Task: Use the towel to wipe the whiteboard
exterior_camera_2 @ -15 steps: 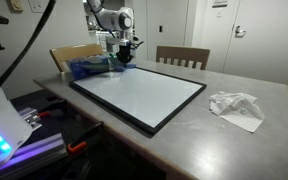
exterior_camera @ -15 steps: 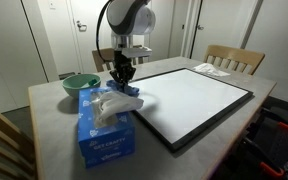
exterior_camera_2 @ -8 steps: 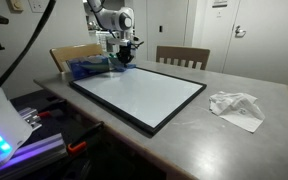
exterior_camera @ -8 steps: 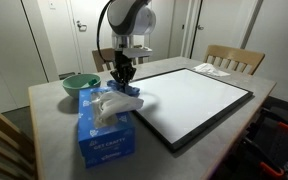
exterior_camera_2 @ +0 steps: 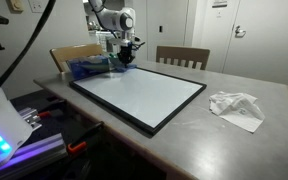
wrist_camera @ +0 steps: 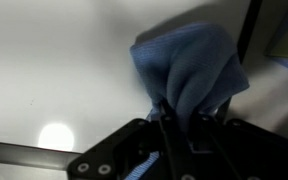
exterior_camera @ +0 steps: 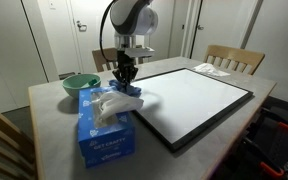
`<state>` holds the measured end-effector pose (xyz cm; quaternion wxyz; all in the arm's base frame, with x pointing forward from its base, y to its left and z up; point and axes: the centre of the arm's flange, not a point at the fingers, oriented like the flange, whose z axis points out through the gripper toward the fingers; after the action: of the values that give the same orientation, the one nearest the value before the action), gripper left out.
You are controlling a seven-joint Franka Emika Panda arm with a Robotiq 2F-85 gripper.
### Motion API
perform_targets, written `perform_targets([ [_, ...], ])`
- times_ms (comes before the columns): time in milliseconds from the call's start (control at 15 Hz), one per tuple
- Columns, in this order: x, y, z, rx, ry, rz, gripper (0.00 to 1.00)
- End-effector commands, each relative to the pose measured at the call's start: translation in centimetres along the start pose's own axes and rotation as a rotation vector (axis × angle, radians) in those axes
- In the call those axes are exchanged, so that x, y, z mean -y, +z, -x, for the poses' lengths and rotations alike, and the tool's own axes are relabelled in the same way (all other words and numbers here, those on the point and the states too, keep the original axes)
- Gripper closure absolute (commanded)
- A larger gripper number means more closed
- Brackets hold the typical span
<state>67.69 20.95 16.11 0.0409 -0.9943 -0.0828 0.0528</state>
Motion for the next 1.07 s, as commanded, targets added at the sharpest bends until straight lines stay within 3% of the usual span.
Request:
perform_targets([
  [0, -2.6, 1.9, 2.4, 0.025, 0.012, 0.005, 0.96],
  [1000, -8.2, 1.8, 5.0, 0.028, 0.072, 0.054, 0.96],
])
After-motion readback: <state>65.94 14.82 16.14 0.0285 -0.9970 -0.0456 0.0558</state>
